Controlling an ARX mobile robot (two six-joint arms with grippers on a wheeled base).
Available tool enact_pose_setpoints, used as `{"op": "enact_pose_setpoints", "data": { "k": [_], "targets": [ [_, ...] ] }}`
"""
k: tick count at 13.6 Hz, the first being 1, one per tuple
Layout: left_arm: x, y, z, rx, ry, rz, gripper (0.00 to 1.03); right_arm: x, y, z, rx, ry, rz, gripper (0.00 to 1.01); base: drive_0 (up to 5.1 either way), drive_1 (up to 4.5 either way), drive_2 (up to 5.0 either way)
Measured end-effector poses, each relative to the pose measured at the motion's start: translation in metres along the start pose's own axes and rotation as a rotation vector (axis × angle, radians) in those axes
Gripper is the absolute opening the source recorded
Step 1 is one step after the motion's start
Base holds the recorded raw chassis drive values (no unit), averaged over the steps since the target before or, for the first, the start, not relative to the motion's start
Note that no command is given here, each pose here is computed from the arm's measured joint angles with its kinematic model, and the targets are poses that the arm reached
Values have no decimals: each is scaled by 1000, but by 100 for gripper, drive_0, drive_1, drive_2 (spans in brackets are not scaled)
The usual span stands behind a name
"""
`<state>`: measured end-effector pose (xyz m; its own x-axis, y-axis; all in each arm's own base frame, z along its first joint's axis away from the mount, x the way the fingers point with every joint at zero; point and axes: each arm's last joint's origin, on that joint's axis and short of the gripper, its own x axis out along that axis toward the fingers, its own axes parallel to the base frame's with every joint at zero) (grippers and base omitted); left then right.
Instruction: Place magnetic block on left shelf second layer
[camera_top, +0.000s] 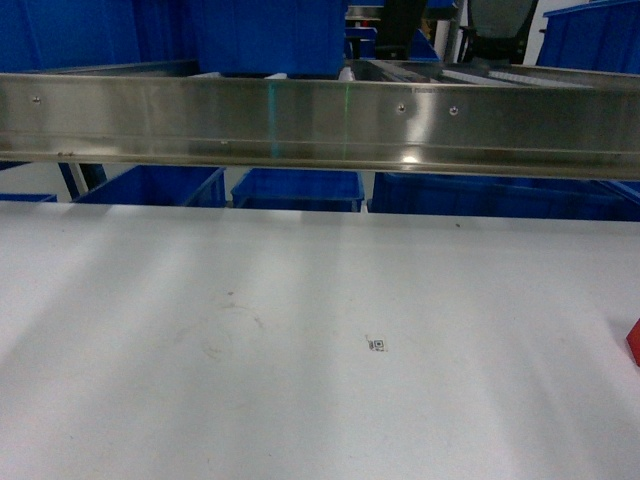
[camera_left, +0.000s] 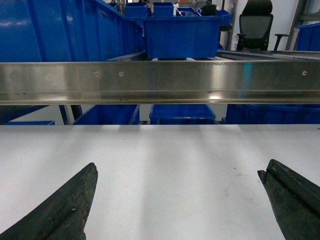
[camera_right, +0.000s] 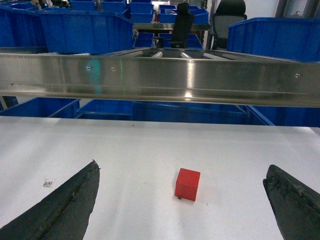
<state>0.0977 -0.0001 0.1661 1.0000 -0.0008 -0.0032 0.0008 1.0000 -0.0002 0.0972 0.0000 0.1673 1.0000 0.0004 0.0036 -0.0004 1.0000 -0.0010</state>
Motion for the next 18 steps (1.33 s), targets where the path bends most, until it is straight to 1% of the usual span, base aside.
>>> {"op": "enact_pose_setpoints", "data": {
  "k": [18],
  "targets": [
    [0, 0, 0, 0, 0, 0, 98, 0, 0, -1, 2, 9, -2, 98, 0, 0, 0]
  ]
}}
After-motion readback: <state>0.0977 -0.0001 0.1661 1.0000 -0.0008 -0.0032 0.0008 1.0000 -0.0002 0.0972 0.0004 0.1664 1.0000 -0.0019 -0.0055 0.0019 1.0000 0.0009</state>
